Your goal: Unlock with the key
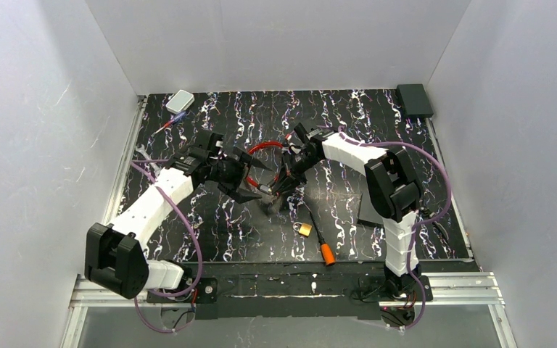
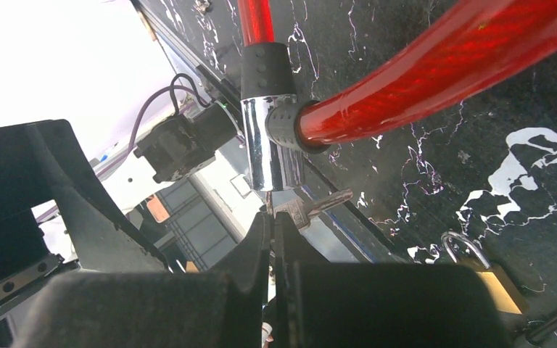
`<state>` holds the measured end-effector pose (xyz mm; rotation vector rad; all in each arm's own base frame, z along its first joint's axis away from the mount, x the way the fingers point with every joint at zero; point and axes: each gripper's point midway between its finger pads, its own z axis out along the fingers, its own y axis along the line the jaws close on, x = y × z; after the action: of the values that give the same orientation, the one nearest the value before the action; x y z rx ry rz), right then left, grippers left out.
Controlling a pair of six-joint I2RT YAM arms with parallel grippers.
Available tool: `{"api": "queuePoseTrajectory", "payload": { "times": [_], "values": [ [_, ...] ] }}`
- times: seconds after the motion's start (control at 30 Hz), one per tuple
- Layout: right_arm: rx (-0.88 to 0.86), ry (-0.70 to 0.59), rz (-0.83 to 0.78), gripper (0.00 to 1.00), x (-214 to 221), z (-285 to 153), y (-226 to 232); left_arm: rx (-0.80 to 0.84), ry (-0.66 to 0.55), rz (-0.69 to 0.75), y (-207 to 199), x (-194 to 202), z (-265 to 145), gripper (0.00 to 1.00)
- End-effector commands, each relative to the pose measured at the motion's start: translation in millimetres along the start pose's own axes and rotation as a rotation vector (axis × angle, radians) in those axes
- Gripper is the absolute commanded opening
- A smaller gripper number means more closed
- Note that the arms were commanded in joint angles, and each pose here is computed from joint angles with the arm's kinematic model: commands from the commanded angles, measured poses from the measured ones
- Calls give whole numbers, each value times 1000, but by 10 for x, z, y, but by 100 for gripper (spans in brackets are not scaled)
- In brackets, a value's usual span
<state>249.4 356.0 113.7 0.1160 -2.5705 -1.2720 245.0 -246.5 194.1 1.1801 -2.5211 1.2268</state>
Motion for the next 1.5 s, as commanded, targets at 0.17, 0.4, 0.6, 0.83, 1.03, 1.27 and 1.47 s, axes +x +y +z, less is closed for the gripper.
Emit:
{"api": "queuePoseTrajectory", "payload": {
  "times": [0.17, 0.4, 0.6, 0.83, 1.03, 1.27, 1.47],
  "values": [
    [-57, -37, -87, 1, -59, -71, 194, -30, -138, -58, 45, -227, -89, 80],
    [-79, -45, -103, 1, -110, -89, 289, -53, -286, -105, 109, -574, 37, 78],
    [-92, -46, -104, 1, -126, -94, 330, -85, -325, -86, 172, -815, 275, 75],
    [-100, -47, -106, 1, -160, -100, 379, -121, -302, -68, 238, -976, 559, 73],
    [-100, -39, -96, 1, -161, -96, 383, -148, -306, -53, 311, -1096, 718, 69],
    [-106, -30, -89, 1, -176, -100, 419, -155, -302, -44, 303, -1189, 850, 43],
    [-107, -29, -87, 1, -188, -109, 459, -140, -282, -48, 252, -1215, 939, 23]
  ]
}}
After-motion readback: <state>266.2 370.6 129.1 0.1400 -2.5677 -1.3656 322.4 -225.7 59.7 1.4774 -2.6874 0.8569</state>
